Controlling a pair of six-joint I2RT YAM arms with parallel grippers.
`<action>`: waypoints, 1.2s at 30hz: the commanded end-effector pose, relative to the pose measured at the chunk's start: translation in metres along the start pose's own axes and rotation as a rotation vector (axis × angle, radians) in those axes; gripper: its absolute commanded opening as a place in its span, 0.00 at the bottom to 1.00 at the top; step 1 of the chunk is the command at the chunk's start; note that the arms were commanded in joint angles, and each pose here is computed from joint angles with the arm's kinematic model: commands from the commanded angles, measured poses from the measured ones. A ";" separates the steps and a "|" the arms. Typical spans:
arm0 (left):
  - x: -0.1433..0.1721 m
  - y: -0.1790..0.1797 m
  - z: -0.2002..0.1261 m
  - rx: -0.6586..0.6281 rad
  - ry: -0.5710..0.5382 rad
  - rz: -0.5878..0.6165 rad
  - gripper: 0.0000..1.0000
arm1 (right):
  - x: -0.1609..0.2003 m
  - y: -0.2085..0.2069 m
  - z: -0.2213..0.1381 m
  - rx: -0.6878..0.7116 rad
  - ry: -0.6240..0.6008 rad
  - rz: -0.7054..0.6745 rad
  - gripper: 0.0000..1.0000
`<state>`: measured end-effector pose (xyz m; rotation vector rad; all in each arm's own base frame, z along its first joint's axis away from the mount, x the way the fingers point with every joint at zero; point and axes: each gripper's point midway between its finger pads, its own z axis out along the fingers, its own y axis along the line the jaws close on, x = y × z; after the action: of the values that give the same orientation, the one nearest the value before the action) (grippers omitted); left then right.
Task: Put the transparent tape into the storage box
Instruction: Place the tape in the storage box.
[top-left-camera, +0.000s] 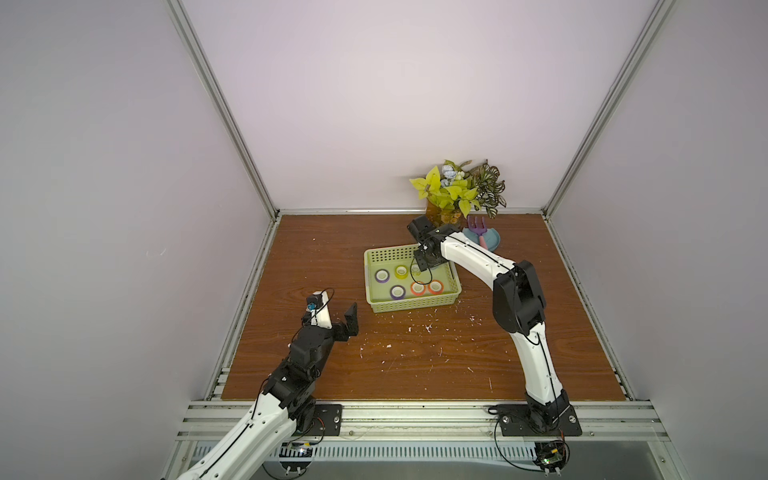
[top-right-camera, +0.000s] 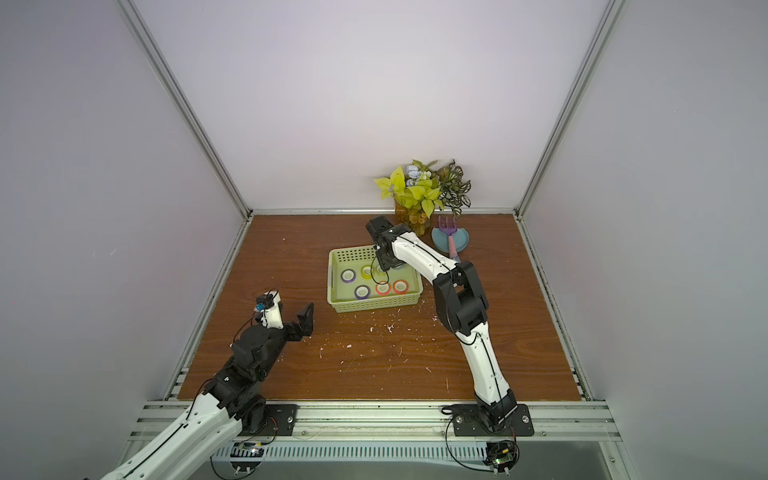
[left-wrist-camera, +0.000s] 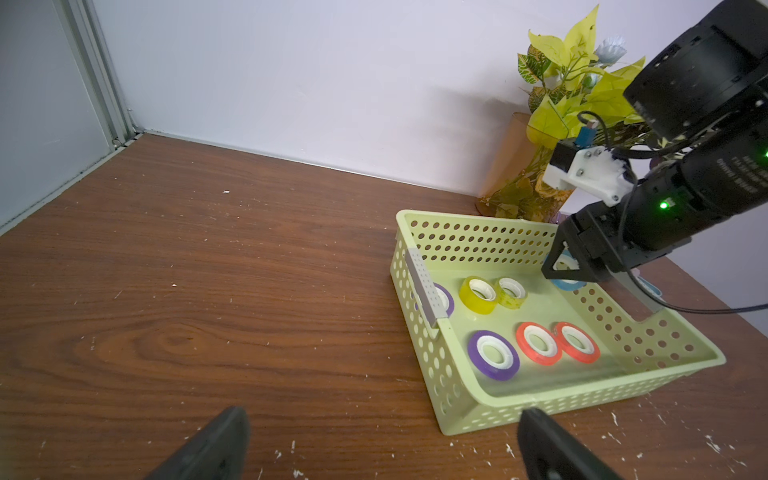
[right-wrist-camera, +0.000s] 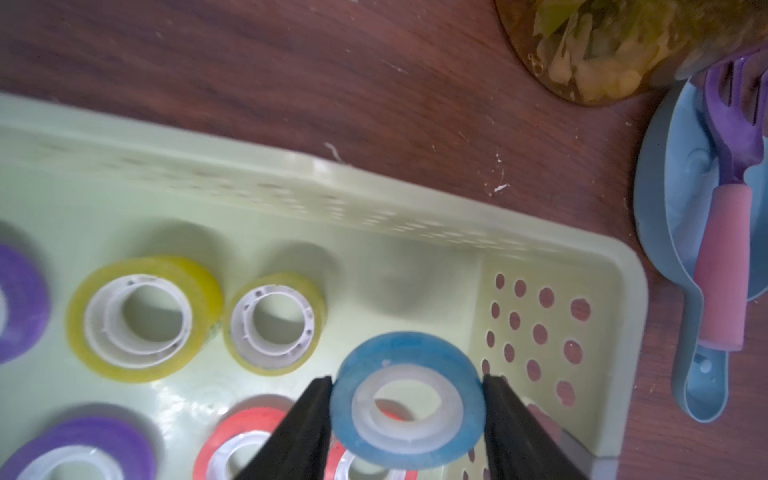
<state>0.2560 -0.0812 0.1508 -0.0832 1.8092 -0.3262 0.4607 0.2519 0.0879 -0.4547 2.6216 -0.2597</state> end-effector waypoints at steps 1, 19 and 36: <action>0.003 0.006 0.000 -0.020 -0.001 -0.003 1.00 | -0.010 -0.012 -0.010 0.032 -0.021 0.001 0.58; 0.003 0.006 0.000 -0.021 -0.001 -0.004 0.99 | -0.005 0.001 0.001 -0.024 -0.005 0.001 0.69; -0.004 -0.006 -0.008 0.067 -0.067 0.020 0.99 | -0.008 -0.024 -0.136 -0.258 -0.326 0.125 0.99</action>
<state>0.2500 -0.0822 0.1509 -0.0587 1.7702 -0.3525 0.4140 0.2426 0.1800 -0.4200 2.4738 0.0519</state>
